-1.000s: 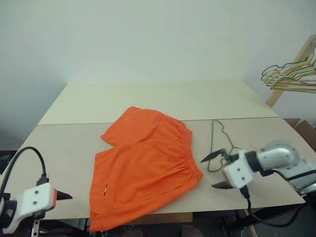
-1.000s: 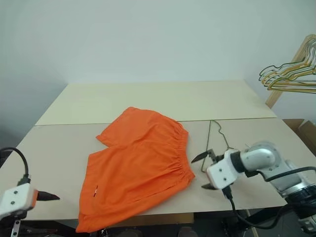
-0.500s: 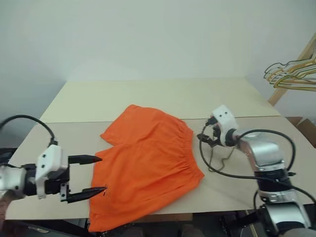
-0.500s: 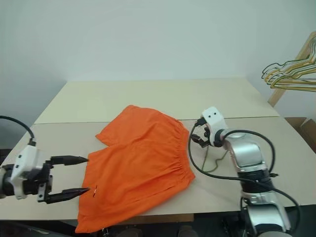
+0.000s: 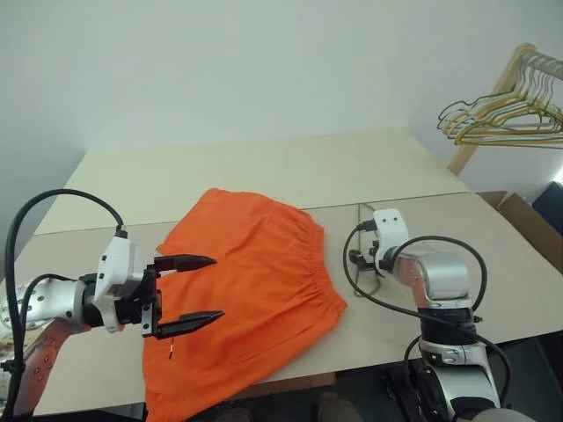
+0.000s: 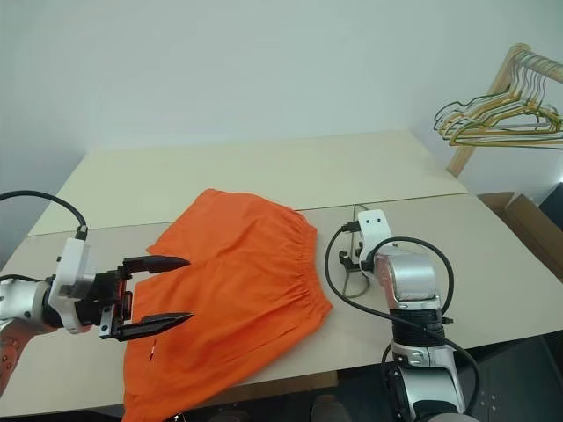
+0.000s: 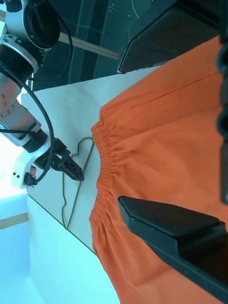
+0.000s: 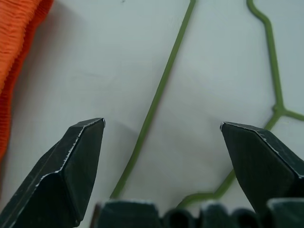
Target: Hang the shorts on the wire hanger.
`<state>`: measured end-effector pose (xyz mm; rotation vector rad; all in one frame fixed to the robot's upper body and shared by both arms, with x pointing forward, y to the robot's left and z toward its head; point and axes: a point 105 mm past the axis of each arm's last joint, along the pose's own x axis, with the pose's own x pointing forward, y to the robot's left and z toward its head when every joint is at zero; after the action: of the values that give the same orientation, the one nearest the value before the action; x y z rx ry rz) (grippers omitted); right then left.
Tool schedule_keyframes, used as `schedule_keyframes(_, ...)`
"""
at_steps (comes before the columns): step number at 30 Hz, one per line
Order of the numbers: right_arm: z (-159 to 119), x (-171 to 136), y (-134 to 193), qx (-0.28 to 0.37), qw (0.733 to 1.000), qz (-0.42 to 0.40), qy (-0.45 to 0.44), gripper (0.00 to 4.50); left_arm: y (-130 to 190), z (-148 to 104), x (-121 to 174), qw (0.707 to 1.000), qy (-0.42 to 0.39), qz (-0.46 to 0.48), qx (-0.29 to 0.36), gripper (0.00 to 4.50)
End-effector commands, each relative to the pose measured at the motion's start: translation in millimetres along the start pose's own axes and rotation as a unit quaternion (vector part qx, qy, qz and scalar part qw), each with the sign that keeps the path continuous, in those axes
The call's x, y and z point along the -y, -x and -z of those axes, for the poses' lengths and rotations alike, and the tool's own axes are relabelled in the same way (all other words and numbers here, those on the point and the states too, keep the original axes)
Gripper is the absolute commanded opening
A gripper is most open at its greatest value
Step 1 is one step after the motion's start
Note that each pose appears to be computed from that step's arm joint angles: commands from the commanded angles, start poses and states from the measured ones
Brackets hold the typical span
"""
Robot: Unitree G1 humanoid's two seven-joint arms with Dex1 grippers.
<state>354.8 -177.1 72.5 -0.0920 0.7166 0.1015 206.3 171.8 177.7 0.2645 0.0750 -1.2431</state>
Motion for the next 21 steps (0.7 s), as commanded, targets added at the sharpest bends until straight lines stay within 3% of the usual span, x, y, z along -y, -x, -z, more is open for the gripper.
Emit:
schedule_keyframes(1,-13,-7,2,0.025,1.000,-0.017,-0.002,4.50,-1,-2,3,1.000,-0.015,0.004,-0.003,4.48)
schedule_keyframes(9,7,-17,-13,-0.019,0.999,-0.031,-0.030,4.50,-3,1,9,1.000,-0.018,0.002,-0.009,4.48)
schedule_keyframes(10,9,-19,-14,-0.023,0.999,-0.030,-0.026,4.33,-4,3,10,1.000,-0.018,0.002,-0.011,4.50)
schedule_keyframes(12,14,-22,-17,-0.032,0.999,-0.031,-0.022,3.93,-5,4,11,1.000,-0.019,0.001,-0.013,4.50)
schedule_keyframes(21,32,-28,-26,-0.058,0.998,-0.028,-0.012,0.82,-5,7,10,0.999,-0.029,-0.002,-0.029,4.50)
